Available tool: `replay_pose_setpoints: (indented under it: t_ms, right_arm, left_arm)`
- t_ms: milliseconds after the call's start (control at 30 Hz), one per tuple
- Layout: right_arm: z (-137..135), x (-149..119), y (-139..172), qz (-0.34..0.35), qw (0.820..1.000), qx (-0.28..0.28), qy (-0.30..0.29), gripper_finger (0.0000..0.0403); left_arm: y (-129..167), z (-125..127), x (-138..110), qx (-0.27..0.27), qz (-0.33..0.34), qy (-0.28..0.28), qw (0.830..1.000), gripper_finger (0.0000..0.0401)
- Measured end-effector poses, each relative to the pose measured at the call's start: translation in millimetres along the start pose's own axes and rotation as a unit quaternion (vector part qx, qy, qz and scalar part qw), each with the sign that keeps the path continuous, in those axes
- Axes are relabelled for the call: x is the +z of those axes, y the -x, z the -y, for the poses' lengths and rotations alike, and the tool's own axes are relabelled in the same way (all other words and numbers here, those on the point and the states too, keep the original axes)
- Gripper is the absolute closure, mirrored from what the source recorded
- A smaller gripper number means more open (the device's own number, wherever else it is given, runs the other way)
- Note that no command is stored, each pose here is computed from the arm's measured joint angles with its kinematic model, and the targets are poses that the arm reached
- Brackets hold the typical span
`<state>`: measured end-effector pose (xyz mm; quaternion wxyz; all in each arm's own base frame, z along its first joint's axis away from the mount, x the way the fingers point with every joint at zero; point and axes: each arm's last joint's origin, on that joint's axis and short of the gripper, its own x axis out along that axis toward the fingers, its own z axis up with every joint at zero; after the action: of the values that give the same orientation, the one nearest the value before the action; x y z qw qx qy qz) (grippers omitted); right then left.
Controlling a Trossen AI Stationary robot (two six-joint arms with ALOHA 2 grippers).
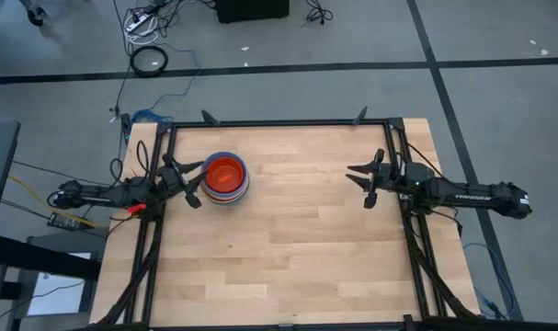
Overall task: Nest bowls inside each other
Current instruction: Return to Home Position
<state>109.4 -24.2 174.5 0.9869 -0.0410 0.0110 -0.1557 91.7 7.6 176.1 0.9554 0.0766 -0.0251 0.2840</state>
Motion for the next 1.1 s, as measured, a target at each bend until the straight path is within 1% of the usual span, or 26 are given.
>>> replay_pose_setpoints:
  t_ms: [133,367,567,1100]
  right_arm:
    - [2.6,-0.3,-0.3,-0.001,1.000,-0.002,0.004,0.0298]
    - [4.8,-0.6,-0.5,-0.001,1.000,-0.005,0.003,0.0298]
    - [4.7,-0.8,-0.5,-0.002,1.000,-0.005,-0.019,0.0298]
    - [4.7,-0.7,-0.5,-0.002,1.000,-0.005,-0.019,0.0298]
  left_arm:
    - [-1.8,-3.2,-0.6,0.018,-0.002,-0.002,1.000,0.0249]
    - [-2.7,-4.1,-0.7,0.011,0.001,-0.003,1.000,0.0249]
    - [-2.7,-4.4,0.8,0.012,0.007,0.008,1.000,0.0249]
    - [-2.7,-4.4,0.7,0.013,0.007,0.007,1.000,0.0249]
